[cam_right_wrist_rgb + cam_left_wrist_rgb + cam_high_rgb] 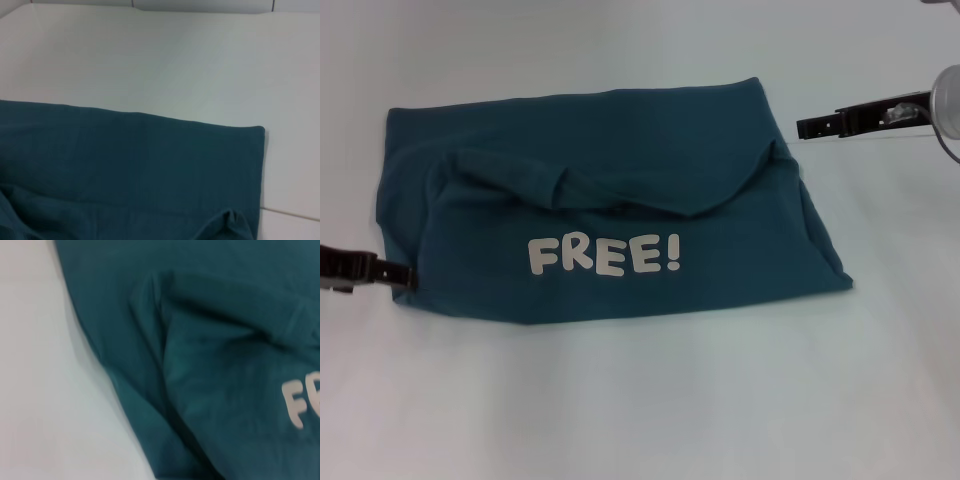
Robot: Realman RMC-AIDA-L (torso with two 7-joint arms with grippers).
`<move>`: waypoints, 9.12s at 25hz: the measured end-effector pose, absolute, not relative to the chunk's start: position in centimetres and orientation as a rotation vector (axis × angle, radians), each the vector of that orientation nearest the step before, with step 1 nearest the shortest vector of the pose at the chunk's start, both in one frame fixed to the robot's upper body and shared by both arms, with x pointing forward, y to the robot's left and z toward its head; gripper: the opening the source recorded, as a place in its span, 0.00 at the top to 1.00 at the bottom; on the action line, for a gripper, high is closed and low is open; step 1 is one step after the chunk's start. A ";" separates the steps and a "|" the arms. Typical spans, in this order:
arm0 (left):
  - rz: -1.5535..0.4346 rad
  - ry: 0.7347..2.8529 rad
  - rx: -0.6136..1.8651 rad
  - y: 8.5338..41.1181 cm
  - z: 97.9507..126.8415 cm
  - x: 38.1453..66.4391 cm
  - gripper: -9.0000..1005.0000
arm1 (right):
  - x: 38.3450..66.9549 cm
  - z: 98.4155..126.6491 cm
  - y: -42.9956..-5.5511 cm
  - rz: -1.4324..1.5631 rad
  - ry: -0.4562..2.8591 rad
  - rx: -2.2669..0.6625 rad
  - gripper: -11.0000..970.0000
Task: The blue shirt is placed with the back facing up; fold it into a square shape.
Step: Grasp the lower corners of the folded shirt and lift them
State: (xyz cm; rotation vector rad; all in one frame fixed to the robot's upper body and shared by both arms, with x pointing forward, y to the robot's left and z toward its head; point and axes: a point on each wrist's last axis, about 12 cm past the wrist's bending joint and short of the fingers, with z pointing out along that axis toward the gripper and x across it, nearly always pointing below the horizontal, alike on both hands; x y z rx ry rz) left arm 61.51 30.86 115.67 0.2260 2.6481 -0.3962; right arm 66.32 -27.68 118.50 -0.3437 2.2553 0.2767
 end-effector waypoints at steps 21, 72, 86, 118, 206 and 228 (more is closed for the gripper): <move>-0.386 2.603 0.007 29.6 111.9 63.5 0.07 | 66.7 118.7 -25.6 0.249 2.285 -0.410 0.04; -0.435 2.641 0.160 27.2 110.6 63.4 0.64 | 66.7 118.6 -24.3 0.222 2.305 -0.434 0.04; -0.453 2.652 0.207 27.6 111.5 63.0 0.92 | 65.9 118.6 -24.4 0.251 2.369 -0.452 0.04; -0.500 2.739 0.282 28.1 112.1 61.5 0.92 | 61.5 112.3 -28.4 0.307 2.625 -0.268 0.09; -0.502 2.730 0.312 27.8 111.5 61.4 0.92 | 62.6 111.8 -26.9 0.200 2.697 -0.304 0.41; -0.502 2.736 0.333 27.4 111.5 61.3 0.92 | 62.7 110.5 -26.3 0.254 2.672 -0.302 0.29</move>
